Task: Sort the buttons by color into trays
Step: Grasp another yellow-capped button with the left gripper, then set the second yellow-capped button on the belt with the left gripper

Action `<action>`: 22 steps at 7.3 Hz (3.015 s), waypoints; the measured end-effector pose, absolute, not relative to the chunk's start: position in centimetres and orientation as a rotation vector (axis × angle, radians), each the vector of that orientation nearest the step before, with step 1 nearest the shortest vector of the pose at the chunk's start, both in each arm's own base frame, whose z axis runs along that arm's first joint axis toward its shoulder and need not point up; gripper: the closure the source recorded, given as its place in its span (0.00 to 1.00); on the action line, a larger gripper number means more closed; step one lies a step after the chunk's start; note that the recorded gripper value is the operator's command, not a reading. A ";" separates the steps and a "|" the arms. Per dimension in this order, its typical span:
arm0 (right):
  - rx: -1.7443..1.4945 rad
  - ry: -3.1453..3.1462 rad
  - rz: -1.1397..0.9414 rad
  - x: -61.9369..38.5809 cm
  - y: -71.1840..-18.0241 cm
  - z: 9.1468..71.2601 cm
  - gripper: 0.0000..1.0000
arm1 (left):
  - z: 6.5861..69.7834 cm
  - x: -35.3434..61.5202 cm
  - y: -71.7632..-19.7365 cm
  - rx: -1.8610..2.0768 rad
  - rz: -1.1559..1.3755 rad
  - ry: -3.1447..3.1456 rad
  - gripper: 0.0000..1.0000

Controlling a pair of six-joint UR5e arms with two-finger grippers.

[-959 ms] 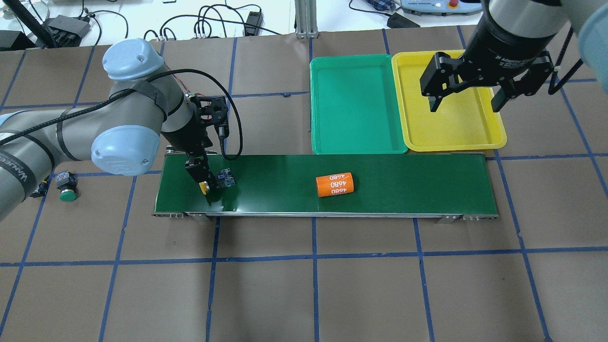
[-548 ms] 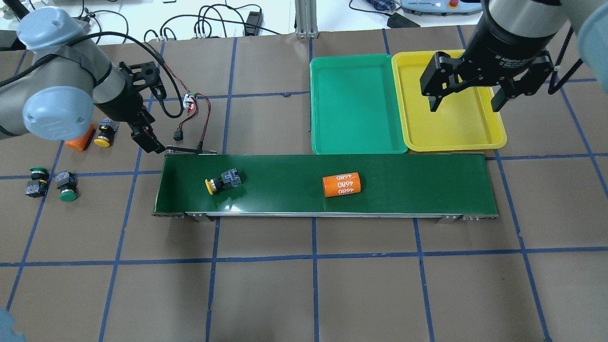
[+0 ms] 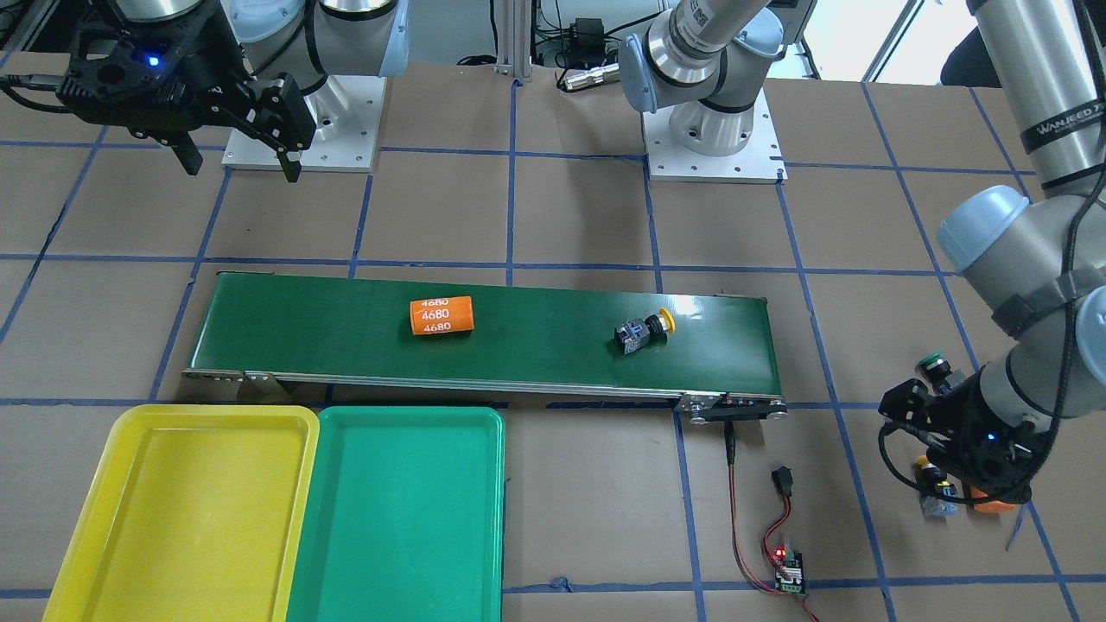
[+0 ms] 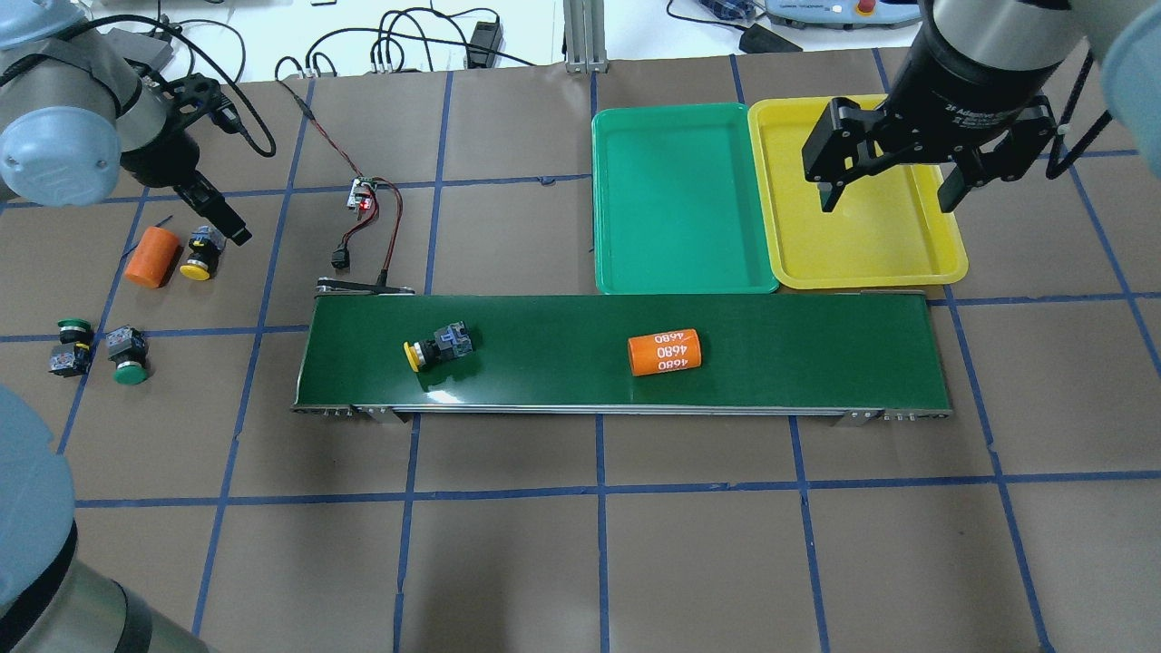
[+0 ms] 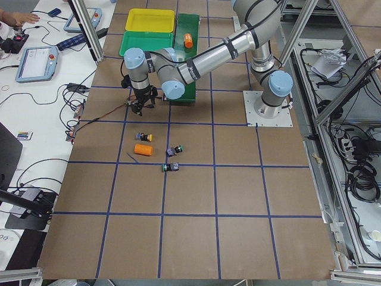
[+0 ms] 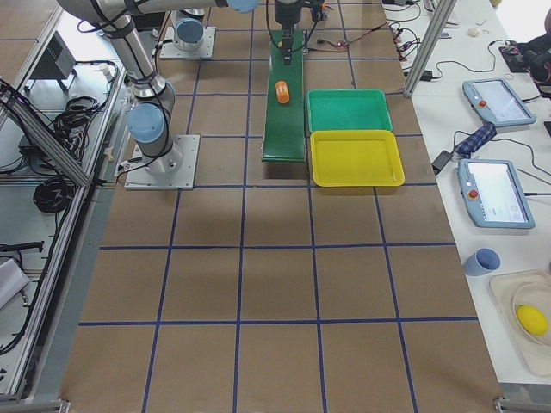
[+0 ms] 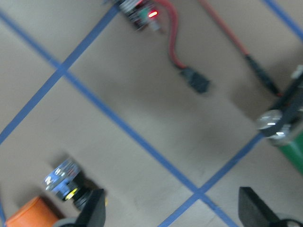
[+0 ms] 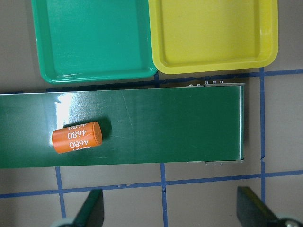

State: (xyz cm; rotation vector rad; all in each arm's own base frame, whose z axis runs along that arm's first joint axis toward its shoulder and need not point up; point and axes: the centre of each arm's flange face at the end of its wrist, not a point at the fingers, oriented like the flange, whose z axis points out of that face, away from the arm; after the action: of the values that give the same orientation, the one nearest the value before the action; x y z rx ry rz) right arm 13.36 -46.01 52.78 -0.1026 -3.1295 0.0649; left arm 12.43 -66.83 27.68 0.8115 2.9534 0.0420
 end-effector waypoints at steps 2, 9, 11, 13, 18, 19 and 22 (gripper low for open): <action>-0.105 -3.130 0.062 13.3 -46.0 52.8 0.00 | 23.9 16.1 -69.0 0.578 -0.041 2.967 0.00; -0.111 -3.130 0.062 13.1 -46.0 52.8 0.00 | 18.4 19.6 -69.0 0.377 -0.055 3.080 0.79; -0.112 -3.130 0.063 13.1 -46.0 52.8 0.00 | 18.2 19.7 -69.0 0.368 -0.065 3.101 1.00; -0.112 -3.130 0.063 13.1 -46.0 52.8 0.00 | 19.1 19.4 -69.0 0.372 -0.053 3.116 1.00; -0.112 -3.130 0.062 13.1 -46.1 52.8 0.00 | 28.2 -0.7 -59.5 1.166 0.176 3.032 1.00; -0.112 -3.130 0.062 13.1 -46.1 52.8 0.00 | 28.1 -4.2 -55.6 1.406 0.204 2.943 1.00; -0.112 -3.130 0.061 13.1 -46.1 52.8 0.00 | 28.7 -11.3 -49.4 2.013 0.162 2.565 1.00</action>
State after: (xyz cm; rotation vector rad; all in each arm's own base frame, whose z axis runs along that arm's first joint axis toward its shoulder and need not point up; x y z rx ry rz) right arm 13.11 -46.07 52.76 -0.1116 -3.1302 0.0615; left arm -11.34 -49.40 28.66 2.0132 2.5645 0.1617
